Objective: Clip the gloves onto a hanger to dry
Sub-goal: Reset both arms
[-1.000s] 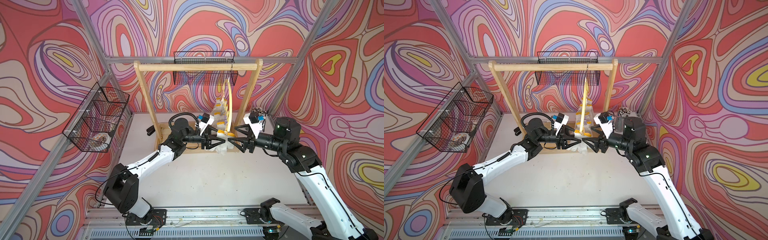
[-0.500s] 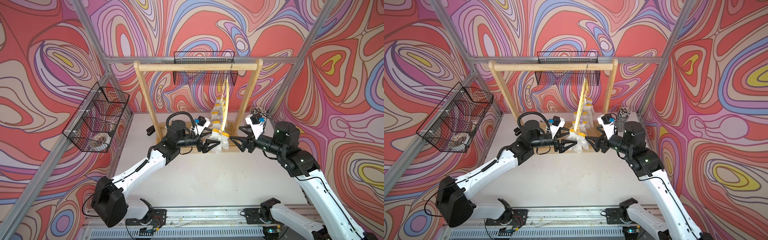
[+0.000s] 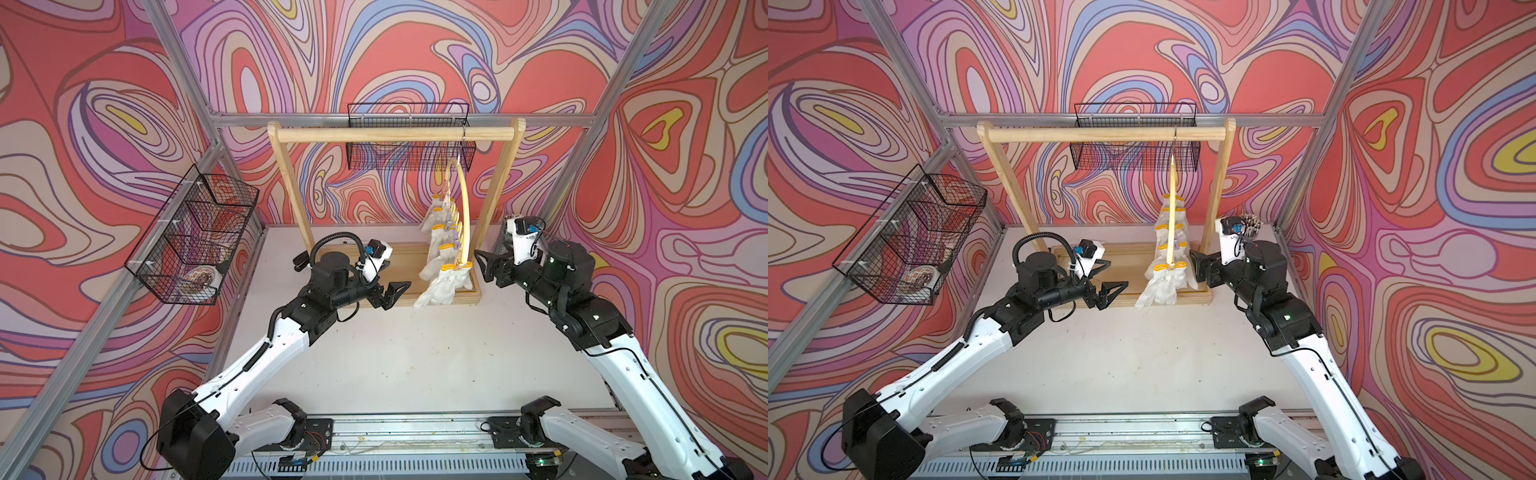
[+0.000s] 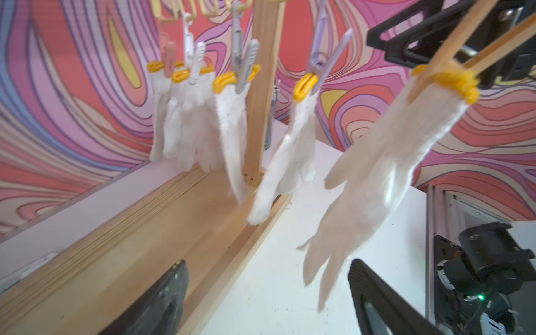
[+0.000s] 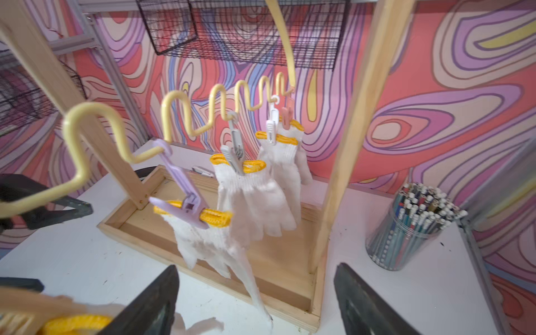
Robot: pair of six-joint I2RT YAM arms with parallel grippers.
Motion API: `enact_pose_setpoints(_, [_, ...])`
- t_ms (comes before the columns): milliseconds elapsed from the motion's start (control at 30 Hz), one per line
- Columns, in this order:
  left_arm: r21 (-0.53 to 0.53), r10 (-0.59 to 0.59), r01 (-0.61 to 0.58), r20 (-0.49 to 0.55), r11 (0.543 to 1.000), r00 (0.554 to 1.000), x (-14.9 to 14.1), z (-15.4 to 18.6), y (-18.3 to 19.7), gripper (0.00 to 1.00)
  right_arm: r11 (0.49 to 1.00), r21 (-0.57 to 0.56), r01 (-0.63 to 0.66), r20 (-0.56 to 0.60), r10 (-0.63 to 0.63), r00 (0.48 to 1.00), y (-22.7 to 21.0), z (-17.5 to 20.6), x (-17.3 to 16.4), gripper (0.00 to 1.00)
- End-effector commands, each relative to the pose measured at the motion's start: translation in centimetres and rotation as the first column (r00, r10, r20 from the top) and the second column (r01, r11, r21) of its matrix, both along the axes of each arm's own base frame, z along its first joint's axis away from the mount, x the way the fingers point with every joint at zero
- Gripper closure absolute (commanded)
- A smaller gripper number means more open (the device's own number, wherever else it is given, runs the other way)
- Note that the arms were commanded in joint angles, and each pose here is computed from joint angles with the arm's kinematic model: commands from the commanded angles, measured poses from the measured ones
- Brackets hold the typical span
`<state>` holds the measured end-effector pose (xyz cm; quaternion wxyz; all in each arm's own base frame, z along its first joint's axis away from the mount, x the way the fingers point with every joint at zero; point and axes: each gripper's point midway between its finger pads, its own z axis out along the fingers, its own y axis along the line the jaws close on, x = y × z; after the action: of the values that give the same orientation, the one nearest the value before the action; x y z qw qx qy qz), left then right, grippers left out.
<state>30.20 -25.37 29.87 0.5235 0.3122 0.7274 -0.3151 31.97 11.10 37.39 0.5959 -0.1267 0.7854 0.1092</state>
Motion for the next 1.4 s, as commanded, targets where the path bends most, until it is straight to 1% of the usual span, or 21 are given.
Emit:
enact_pose_setpoints(0, [0.058, 0.137, -0.136, -0.022, 0.989, 0.99, 1.4, -2.4, 3.4, 0.11, 0.989, -0.008, 0.151, -0.003, -0.151, 0.989, -2.3, -1.1, 1.6, 0.14])
enact_pose_setpoints(67, [0.068, 0.215, -0.212, -0.035, 0.975, 0.976, 2.6, -3.7, 5.4, 0.11, 0.98, 0.012, 0.197, -0.015, -0.197, 0.98, -3.0, -1.5, 2.5, 0.14])
enact_pose_setpoints(167, [0.149, 0.344, -0.335, -0.042, 0.931, 0.938, 4.4, -6.4, 8.5, 0.1, 0.957, 0.06, 0.282, -0.042, -0.28, 0.959, -4.3, -2.0, 3.9, 0.13])
enact_pose_setpoints(233, [0.191, 0.405, -0.391, -0.037, 0.9, 0.914, 5.3, -7.8, 10.0, 0.1, 0.944, 0.08, 0.321, -0.054, -0.317, 0.947, -5.0, -2.6, 4.7, 0.14])
enact_pose_setpoints(300, [0.189, 0.447, -0.434, -0.028, 0.881, 0.894, 6.0, -8.6, 11.3, 0.11, 0.918, 0.102, 0.383, -0.075, -0.376, 0.923, -6.5, -3.6, 5.5, 0.14])
enact_pose_setpoints(400, [0.148, 0.529, -0.519, -0.029, 0.842, 0.848, 7.3, -9.7, 14.1, 0.11, 0.853, 0.167, 0.495, -0.149, -0.475, 0.867, -9.4, -6.0, 6.3, 0.14])
enact_pose_setpoints(467, [0.141, 0.598, -0.589, -0.038, 0.796, 0.8, 8.1, -11.0, 16.6, 0.11, 0.804, 0.198, 0.56, -0.18, -0.532, 0.827, -10.9, -7.7, 6.5, 0.14])
enact_pose_setpoints(533, [0.142, 0.645, -0.635, -0.04, 0.76, 0.763, 8.4, -12.3, 18.3, 0.11, 0.747, 0.232, 0.623, -0.22, -0.584, 0.782, -12.0, -9.3, 6.6, 0.14])
enact_pose_setpoints(567, [0.147, 0.656, -0.645, -0.04, 0.75, 0.754, 8.4, -12.9, 18.9, 0.11, 0.723, 0.248, 0.645, -0.245, -0.598, 0.763, -12.3, -10.2, 6.6, 0.14])
enact_pose_setpoints(633, [0.154, 0.665, -0.653, -0.036, 0.741, 0.746, 8.4, -13.9, 19.3, 0.1, 0.703, 0.271, 0.658, -0.292, -0.591, 0.752, -12.0, -11.7, 6.6, 0.09])
enact_pose_setpoints(667, [0.158, 0.668, -0.656, -0.033, 0.738, 0.744, 8.3, -14.5, 19.5, 0.11, 0.687, 0.289, 0.667, -0.335, -0.58, 0.743, -11.7, -12.7, 6.6, 0.09])
enact_pose_setpoints(733, [0.166, 0.664, -0.653, -0.011, 0.739, 0.748, 8.4, -15.1, 19.5, 0.1, 0.702, 0.329, 0.632, -0.382, -0.513, 0.769, -10.0, -14.3, 7.2, 0.08])
enact_pose_setpoints(767, [0.18, 0.671, -0.658, -0.014, 0.731, 0.741, 8.0, -16.0, 19.8, 0.1, 0.723, 0.312, 0.616, -0.379, -0.5, 0.778, -9.3, -14.9, 7.4, 0.08])
enact_pose_setpoints(800, [0.183, 0.681, -0.667, -0.014, 0.722, 0.732, 7.8, -16.6, 20.1, 0.1, 0.749, 0.275, 0.603, -0.355, -0.504, 0.788, -8.9, -15.4, 7.6, 0.08])
enact_pose_setpoints(867, [0.174, 0.682, -0.669, -0.021, 0.722, 0.731, 7.7, -17.6, 20.3, 0.1, 0.799, 0.202, 0.566, -0.283, -0.506, 0.815, -9.0, -17.0, 7.6, 0.07])
enact_pose_setpoints(933, [0.181, 0.687, -0.673, -0.024, 0.718, 0.726, 7.6, -18.8, 20.6, 0.1, 0.827, 0.131, 0.547, -0.196, -0.52, 0.832, -9.7, -18.0, 7.3, 0.05])
enact_pose_setpoints(1000, [0.184, 0.7, -0.684, -0.036, 0.706, 0.713, 7.6, -19.1, 21.1, 0.1, 0.84, 0.087, 0.535, -0.159, -0.518, 0.84, -10.5, -18.9, 7.1, 0.05])
enact_pose_setpoints(1067, [0.172, 0.695, -0.681, -0.032, 0.712, 0.718, 7.7, -19.0, 21.1, 0.1, 0.837, 0.053, 0.544, -0.143, -0.533, 0.834, -11.4, -20.0, 6.9, 0.05])
enact_pose_setpoints(1133, [0.185, 0.694, -0.676, -0.048, 0.713, 0.719, 7.7, -19.2, 21.1, 0.1, 0.833, 0.016, 0.554, -0.119, -0.548, 0.828, -12.4, -20.9, 7.1, 0.04])
enact_pose_setpoints(1200, [0.178, 0.694, -0.677, -0.056, 0.714, 0.717, 7.9, -19.3, 21.2, 0.1, 0.819, -0.01, 0.573, -0.087, -0.572, 0.816, -13.3, -21.5, 7.3, 0.04])
enact_pose_setpoints(1367, [0.168, 0.699, -0.682, -0.076, 0.712, 0.711, 8.0, -19.3, 21.6, 0.1, 0.792, -0.012, 0.61, -0.048, -0.61, 0.791, -15.6, -23.6, 8.2, 0.02])
